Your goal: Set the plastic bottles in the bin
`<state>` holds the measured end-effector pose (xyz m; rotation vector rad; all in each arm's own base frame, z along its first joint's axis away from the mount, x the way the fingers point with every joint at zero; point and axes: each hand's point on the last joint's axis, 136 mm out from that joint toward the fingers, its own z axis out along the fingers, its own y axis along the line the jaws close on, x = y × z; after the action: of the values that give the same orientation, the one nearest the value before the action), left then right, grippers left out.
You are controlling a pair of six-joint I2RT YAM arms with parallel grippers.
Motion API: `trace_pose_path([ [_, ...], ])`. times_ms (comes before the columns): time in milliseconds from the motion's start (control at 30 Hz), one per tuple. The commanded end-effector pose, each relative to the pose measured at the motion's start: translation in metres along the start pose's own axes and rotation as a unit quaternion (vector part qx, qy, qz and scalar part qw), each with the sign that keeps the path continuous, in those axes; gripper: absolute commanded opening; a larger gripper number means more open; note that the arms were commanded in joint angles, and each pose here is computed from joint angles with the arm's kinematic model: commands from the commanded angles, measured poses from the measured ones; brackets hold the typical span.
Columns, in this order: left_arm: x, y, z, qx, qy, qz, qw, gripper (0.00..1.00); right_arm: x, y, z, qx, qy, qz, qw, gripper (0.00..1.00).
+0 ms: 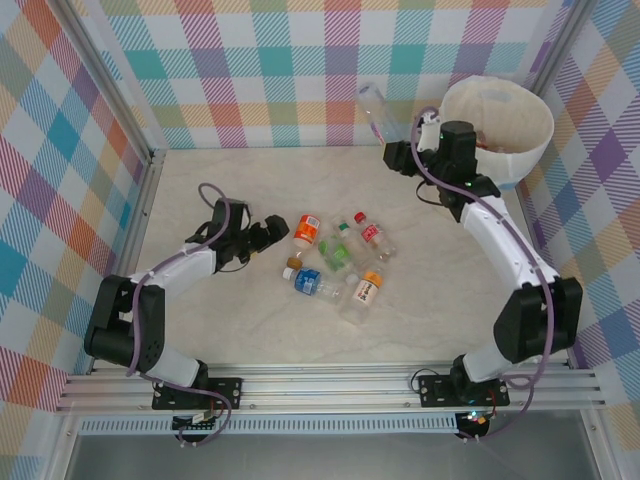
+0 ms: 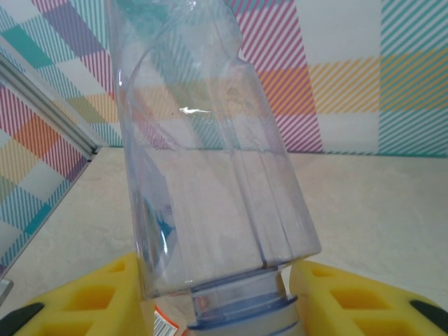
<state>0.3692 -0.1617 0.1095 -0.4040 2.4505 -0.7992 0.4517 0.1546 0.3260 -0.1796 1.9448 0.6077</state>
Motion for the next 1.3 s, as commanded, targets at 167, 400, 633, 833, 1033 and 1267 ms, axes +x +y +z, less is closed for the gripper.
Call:
trace_pose_path([
  [167,0.019,-0.032,-0.008,-0.010,0.001,0.108,0.994,1.00,-0.033,-0.062,-0.078,0.125,-0.025,0.001,0.992,0.30],
  [400,0.025,-0.027,-0.007,-0.019,0.014,0.106,0.994,1.00,-0.046,-0.118,-0.127,0.199,-0.034,0.054,0.978,0.32],
  [633,0.034,-0.018,-0.007,-0.032,0.030,0.100,0.994,1.00,-0.042,-0.151,-0.124,0.231,-0.003,0.109,0.967,0.39],
  [833,0.036,-0.016,-0.005,-0.033,0.033,0.092,0.995,1.00,-0.055,-0.134,-0.099,0.145,0.000,0.121,0.982,0.80],
  [1033,0.038,-0.015,-0.001,-0.037,0.042,0.094,0.994,1.00,-0.075,-0.117,-0.106,0.114,-0.042,0.122,0.985,0.85],
  [1267,0.042,-0.012,0.004,-0.041,0.057,0.104,0.992,1.00,-0.072,-0.088,-0.117,0.061,-0.053,0.114,0.990,0.90],
])
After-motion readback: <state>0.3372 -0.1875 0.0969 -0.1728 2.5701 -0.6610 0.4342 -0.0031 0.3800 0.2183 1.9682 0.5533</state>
